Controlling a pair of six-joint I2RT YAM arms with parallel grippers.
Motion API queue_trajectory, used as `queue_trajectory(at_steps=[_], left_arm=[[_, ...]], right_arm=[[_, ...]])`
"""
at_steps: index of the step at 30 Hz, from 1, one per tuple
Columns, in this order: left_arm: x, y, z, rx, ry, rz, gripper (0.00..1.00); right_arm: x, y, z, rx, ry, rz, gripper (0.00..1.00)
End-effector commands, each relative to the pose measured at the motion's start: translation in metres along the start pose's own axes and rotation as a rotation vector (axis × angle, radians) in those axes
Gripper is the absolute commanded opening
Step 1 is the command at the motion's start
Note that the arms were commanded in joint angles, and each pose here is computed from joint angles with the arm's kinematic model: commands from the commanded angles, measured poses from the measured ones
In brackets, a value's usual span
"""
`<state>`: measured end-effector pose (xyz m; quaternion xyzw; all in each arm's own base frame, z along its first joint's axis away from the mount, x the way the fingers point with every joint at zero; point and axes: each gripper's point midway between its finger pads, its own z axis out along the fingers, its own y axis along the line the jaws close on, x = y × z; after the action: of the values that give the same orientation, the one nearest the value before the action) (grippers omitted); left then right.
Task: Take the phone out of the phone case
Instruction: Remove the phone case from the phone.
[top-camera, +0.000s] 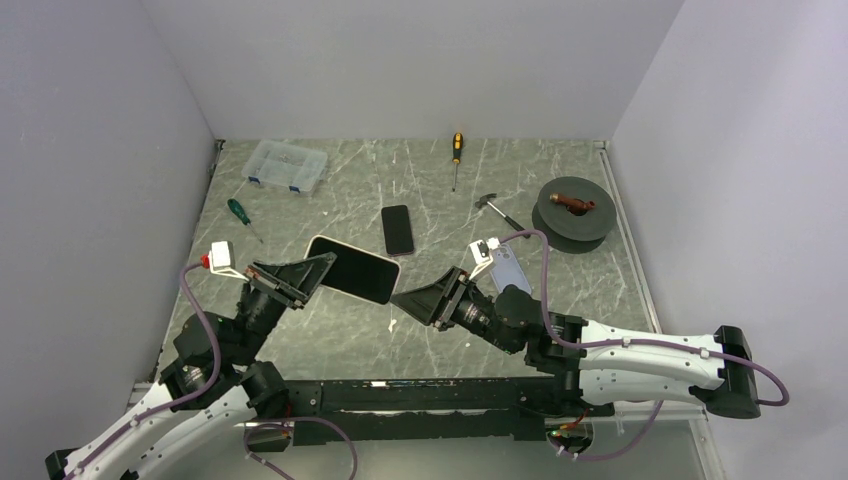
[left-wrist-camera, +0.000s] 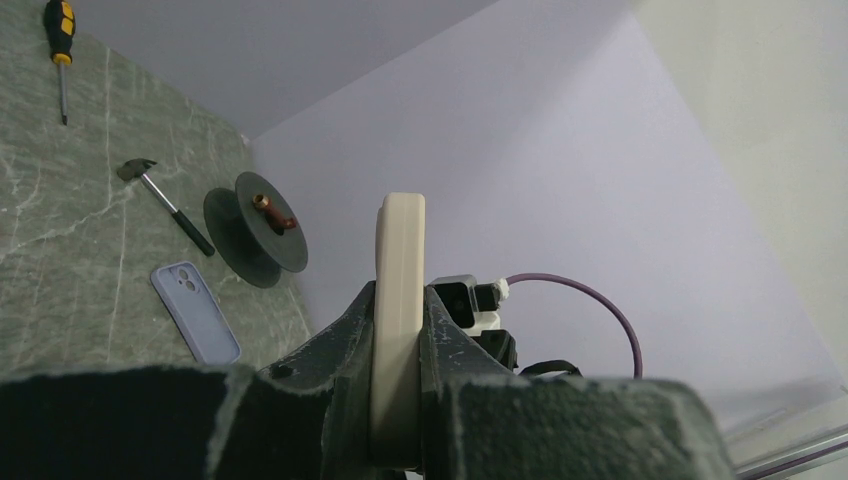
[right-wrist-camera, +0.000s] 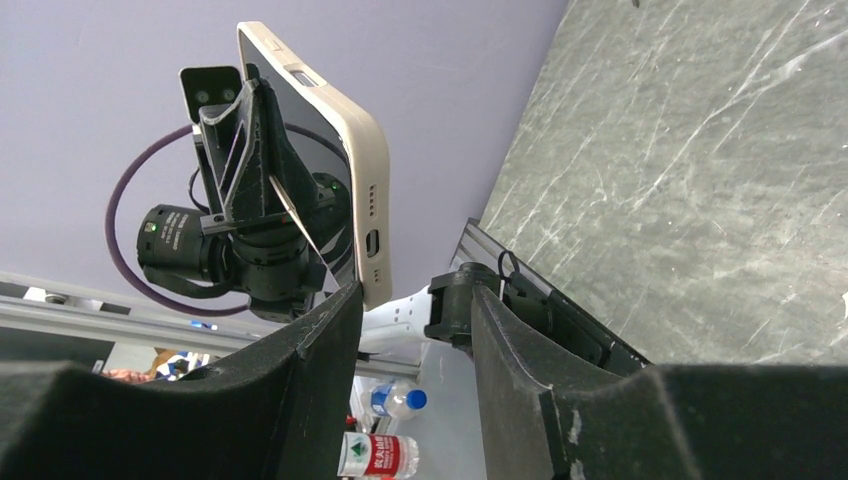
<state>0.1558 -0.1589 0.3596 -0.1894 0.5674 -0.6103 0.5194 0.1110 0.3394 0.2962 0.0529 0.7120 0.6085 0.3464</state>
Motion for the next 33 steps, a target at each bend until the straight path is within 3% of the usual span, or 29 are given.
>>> queue_trajectory(at_steps=[1,11,20,33], left_arm=[[-0.028,-0.074,-0.008,0.227,-0.041,-0.113,0.00],[-0.035,-0.079,-0.011,0.228,-0.059,-0.105,0.00],[-0.035,-0.066,-0.010,0.172,-0.067,-0.069,0.00],[-0.036,-0.051,-0.006,0.099,-0.085,-0.011,0.00]], right_arm=[[-0.002,0.001,0.004,-0.001,-0.016,0.003,0.46],[-0.001,-0.008,0.004,0.020,-0.021,0.008,0.45],[-0.007,0.008,0.000,-0.004,-0.017,0.004,0.62],[-0.010,0.034,-0.005,-0.049,0.011,-0.034,0.64]])
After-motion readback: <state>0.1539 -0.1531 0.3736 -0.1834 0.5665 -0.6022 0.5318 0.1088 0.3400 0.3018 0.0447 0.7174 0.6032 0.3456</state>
